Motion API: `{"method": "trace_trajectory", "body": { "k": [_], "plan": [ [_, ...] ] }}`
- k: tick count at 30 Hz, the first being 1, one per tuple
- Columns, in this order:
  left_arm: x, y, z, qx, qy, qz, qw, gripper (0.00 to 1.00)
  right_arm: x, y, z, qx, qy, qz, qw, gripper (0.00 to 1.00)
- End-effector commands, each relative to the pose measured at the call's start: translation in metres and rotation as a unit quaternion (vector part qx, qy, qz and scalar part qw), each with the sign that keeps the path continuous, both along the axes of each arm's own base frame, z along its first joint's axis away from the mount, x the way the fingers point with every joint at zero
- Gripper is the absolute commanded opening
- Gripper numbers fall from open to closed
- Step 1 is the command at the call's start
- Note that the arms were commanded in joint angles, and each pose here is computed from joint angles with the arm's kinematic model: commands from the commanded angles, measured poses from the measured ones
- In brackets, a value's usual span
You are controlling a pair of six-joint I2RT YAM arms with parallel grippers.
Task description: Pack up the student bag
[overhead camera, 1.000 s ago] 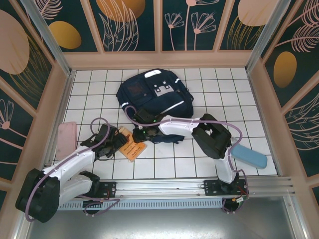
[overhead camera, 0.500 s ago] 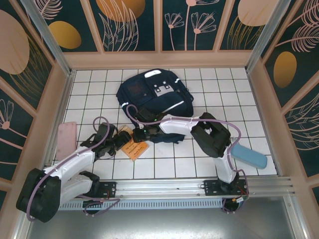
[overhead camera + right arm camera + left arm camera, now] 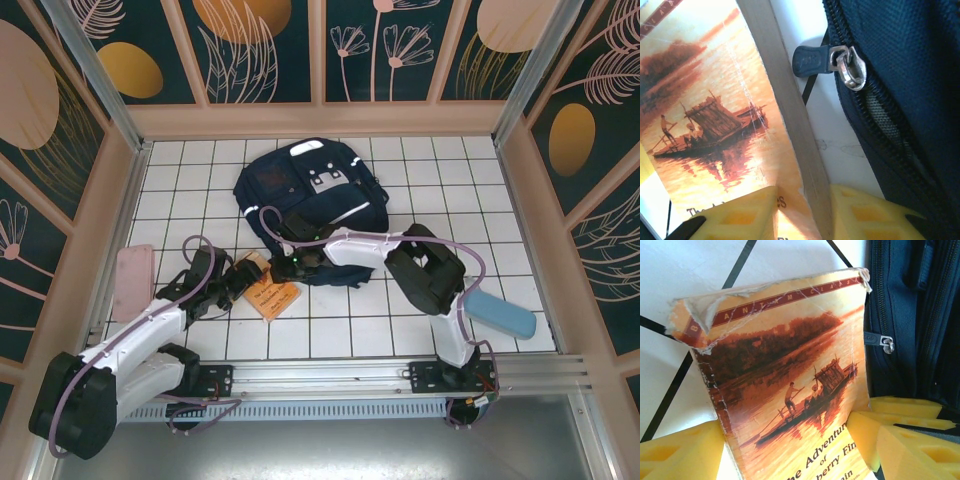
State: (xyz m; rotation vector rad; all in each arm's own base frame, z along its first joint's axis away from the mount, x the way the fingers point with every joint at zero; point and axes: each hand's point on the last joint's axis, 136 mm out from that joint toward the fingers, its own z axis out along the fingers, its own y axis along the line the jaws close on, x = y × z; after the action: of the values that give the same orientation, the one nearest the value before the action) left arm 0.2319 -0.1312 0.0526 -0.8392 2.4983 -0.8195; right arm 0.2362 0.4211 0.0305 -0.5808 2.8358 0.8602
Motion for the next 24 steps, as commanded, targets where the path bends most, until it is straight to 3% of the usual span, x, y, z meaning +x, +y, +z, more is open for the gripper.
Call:
{"method": "trace_trajectory", "body": {
  "k": [1, 11, 24],
  "plan": [
    [0.014, -0.039, 0.043, -0.110, -0.057, -0.038, 0.992, 0.77, -0.013, -0.012, -0.029, -0.020, 0.041, -0.021, 0.999, 0.24],
    [0.002, -0.016, 0.009, -0.056, -0.004, 0.004, 0.998, 0.79, 0.000, -0.046, -0.055, -0.054, 0.067, -0.089, 0.992, 0.14],
    [-0.006, -0.004, -0.010, -0.019, 0.031, 0.022, 0.999, 0.77, 0.007, -0.062, -0.065, -0.067, 0.073, -0.115, 0.988, 0.13]
  ]
}}
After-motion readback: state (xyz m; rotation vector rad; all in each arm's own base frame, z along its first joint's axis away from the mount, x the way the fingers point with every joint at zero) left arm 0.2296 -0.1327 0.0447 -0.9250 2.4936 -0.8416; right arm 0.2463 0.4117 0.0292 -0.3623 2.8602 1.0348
